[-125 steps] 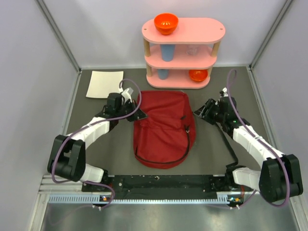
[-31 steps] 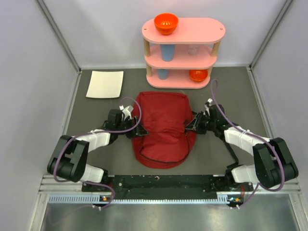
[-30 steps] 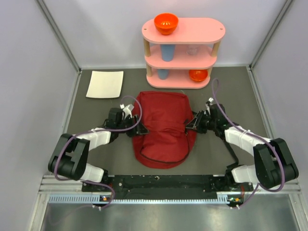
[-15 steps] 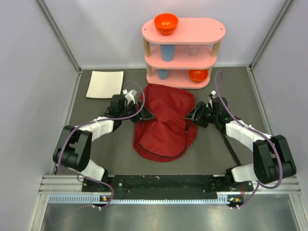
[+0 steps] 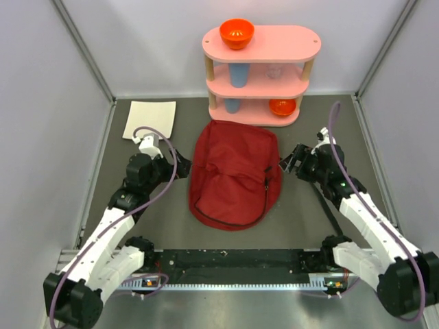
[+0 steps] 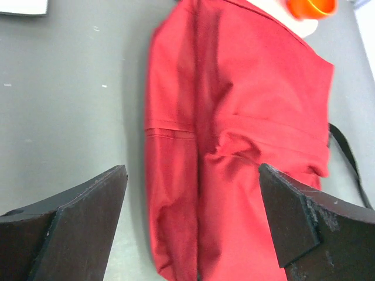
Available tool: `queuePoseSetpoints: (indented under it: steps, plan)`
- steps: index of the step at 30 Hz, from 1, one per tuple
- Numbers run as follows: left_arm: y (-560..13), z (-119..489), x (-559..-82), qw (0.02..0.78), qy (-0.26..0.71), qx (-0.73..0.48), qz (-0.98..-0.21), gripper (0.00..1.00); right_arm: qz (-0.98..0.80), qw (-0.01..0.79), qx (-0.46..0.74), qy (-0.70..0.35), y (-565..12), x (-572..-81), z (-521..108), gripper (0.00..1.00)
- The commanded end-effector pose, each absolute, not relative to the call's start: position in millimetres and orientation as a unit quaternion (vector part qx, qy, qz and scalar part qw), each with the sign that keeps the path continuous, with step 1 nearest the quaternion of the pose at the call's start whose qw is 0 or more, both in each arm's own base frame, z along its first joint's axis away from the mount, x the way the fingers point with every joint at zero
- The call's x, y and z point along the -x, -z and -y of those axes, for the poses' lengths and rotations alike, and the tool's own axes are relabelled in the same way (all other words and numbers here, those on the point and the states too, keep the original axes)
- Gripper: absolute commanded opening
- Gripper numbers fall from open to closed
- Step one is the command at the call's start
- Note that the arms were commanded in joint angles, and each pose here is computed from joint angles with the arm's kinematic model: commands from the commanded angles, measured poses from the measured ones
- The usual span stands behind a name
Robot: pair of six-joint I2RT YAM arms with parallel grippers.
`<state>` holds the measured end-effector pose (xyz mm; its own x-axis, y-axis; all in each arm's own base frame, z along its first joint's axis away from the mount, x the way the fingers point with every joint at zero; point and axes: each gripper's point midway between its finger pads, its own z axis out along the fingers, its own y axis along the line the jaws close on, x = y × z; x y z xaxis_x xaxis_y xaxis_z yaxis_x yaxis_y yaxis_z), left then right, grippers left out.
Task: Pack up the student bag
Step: Reset both arms
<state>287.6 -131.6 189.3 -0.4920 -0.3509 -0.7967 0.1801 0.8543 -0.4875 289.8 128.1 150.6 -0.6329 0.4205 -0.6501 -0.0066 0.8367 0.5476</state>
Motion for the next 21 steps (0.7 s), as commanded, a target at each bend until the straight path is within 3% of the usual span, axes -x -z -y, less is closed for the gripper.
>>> queuePoseSetpoints:
  steps: [1, 8, 16, 21]
  plan:
    - [-180, 90, -287, 0.517, 0.155, 0.078, -0.838, 0.99, -0.849, 0.474, -0.119, -0.201, -172, -292, -100, 0.83]
    - [-174, 83, -298, 0.494, 0.123, 0.072, -0.857, 0.99, -0.833, 0.525, -0.06, -0.164, -206, -296, -90, 0.99]
    - [-173, 81, -310, 0.491, 0.193, 0.111, -0.842, 0.99, -0.862, 0.486, -0.015, -0.143, -203, -295, -97, 0.99]
    - [-175, 73, -306, 0.477, 0.182, 0.117, -0.852, 0.96, -0.868, 0.477, -0.023, -0.139, -194, -295, -95, 0.99]
